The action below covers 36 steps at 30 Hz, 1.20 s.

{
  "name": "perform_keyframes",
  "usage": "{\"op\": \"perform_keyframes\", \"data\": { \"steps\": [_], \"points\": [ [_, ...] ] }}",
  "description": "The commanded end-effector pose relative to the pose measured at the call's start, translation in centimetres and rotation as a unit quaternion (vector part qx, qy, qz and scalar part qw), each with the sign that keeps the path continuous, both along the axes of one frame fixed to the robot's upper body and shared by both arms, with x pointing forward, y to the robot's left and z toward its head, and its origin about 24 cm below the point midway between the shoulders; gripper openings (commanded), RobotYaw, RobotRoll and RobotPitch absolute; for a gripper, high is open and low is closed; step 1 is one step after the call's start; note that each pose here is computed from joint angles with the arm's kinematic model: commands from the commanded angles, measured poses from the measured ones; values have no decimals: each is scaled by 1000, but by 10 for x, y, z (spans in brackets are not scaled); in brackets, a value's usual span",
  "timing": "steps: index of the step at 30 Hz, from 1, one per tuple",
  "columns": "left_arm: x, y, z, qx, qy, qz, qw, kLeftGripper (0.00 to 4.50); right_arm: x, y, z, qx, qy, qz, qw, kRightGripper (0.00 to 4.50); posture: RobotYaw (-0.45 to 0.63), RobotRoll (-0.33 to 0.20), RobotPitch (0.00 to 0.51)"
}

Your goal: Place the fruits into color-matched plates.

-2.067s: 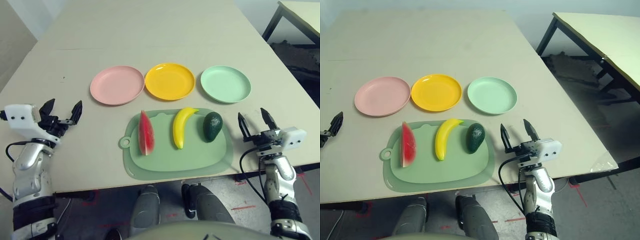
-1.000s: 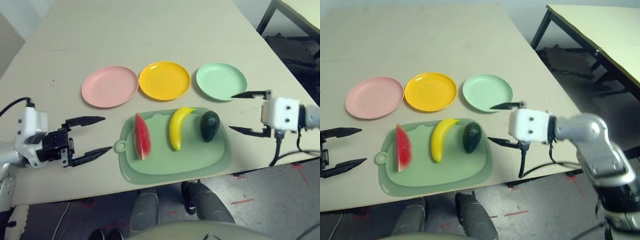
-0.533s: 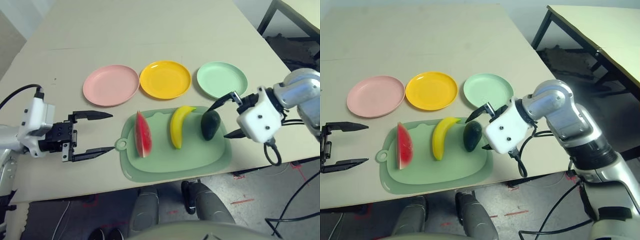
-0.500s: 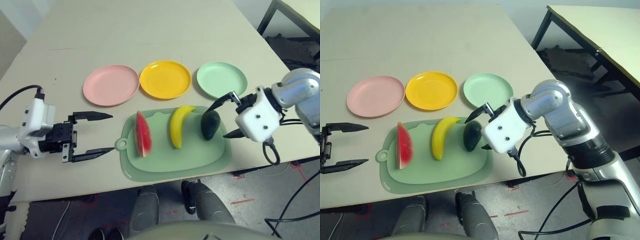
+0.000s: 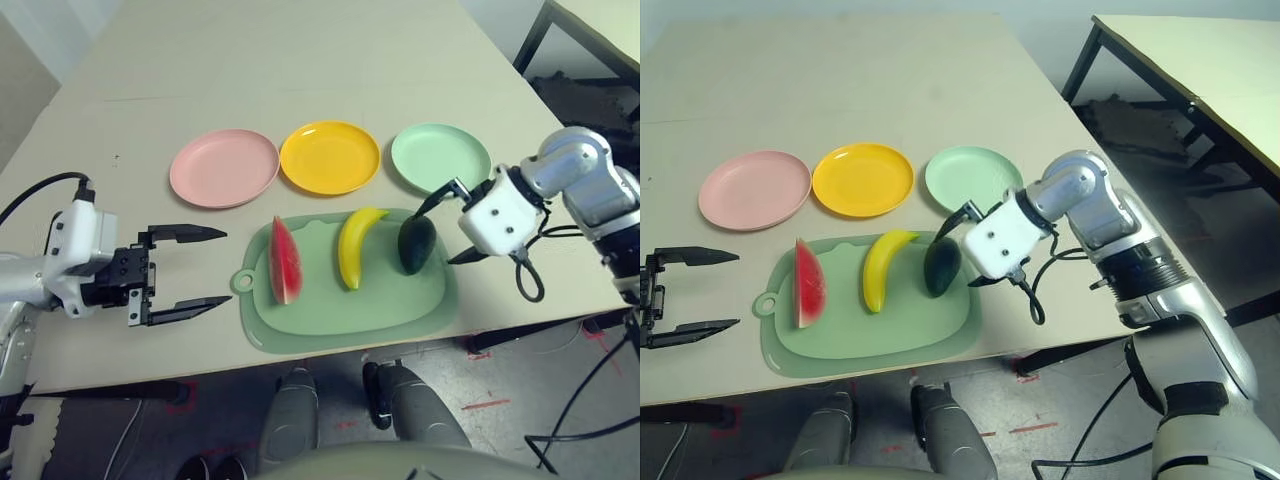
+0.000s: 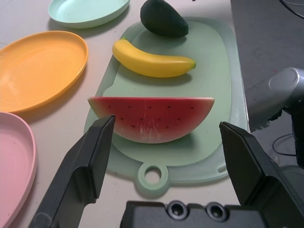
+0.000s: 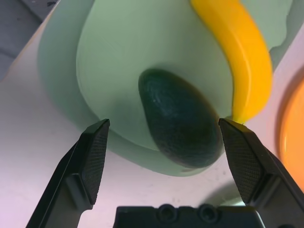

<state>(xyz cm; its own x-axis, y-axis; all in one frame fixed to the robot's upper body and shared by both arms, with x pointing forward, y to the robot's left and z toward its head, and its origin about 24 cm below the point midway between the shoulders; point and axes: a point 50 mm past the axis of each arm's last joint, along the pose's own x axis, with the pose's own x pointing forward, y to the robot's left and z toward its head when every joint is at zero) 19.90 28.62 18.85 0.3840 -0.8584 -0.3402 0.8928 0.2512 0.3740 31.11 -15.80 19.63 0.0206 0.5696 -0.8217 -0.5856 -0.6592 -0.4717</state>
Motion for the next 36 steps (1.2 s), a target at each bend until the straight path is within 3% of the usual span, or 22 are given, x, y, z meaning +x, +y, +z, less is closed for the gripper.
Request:
{"op": "perform_keyframes", "data": {
  "steps": [1, 34, 36],
  "points": [
    [-2, -4, 1, 11, -1, -10, 1000, 4486, 9, 0, 2, 0, -19, -13, 1000, 4500, 61, 0, 155],
    [6, -15, 1, 19, 0, -31, 999, 4486, 21, 10, -25, -2, -5, -32, 999, 4500, 58, 0, 176],
    [6, -15, 1, 22, 1, -30, 999, 4500, 21, 11, -24, 5, 4, -32, 999, 4198, 57, 0, 176]
  ]
}}
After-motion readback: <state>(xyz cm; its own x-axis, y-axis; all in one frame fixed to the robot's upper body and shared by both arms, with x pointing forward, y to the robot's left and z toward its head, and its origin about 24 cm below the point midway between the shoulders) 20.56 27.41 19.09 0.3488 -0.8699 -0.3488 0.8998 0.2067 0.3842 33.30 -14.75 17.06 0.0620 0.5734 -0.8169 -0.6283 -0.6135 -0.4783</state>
